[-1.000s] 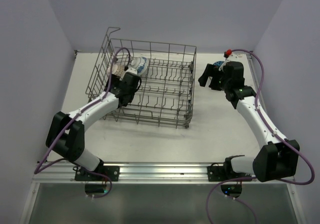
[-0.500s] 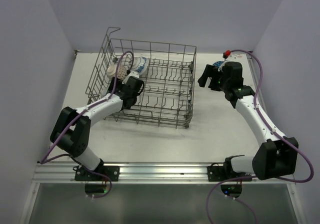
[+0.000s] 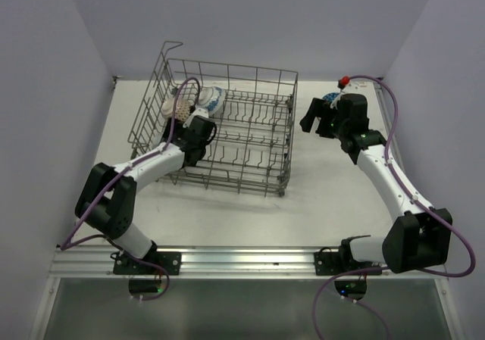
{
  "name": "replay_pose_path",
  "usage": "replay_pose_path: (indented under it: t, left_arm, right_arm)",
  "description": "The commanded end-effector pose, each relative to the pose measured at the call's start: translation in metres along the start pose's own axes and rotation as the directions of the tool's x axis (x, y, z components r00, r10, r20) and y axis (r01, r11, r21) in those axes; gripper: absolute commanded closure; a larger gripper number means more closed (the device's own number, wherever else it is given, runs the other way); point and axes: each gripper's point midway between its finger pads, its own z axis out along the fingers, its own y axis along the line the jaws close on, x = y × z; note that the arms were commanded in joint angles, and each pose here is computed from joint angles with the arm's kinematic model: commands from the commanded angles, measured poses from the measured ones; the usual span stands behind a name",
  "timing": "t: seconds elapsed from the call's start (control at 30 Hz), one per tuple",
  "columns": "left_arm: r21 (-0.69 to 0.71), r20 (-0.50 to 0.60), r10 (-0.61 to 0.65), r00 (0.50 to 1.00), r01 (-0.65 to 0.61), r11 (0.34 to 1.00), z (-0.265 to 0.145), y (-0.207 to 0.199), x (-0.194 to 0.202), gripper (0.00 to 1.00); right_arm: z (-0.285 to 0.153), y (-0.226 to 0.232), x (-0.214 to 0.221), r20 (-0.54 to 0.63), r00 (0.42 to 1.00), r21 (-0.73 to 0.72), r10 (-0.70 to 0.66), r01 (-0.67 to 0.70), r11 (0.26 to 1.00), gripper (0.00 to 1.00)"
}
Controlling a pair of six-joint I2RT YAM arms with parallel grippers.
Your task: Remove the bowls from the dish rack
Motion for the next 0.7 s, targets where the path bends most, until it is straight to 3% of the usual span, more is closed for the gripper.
replay_pose_path:
  t: [0.0,0.33,0.67]
  left_arm:
    - [-0.181,0.015,-0.023,1.0,0.025,0.983,-0.005,0.048,-0.004,0.05]
    - [-0.182,0.012,-0.039,0.999,0.041,0.983,-0.015,0.056,-0.011,0.0]
    - [0.009,0.063,-0.09,0.994,0.09,0.996,-0.029,0.042,-0.046,0.0]
  right_arm:
    - [0.004,0.004,-0.01,0.037,0.999,-0.025,0.006,-0.005,1.0,0.08]
    - [0.006,0.004,-0.008,0.031,0.999,-0.03,0.009,-0.008,1.0,0.08]
    - [0.008,0.003,-0.007,0.026,1.0,-0.026,0.011,-0.01,1.0,0.09]
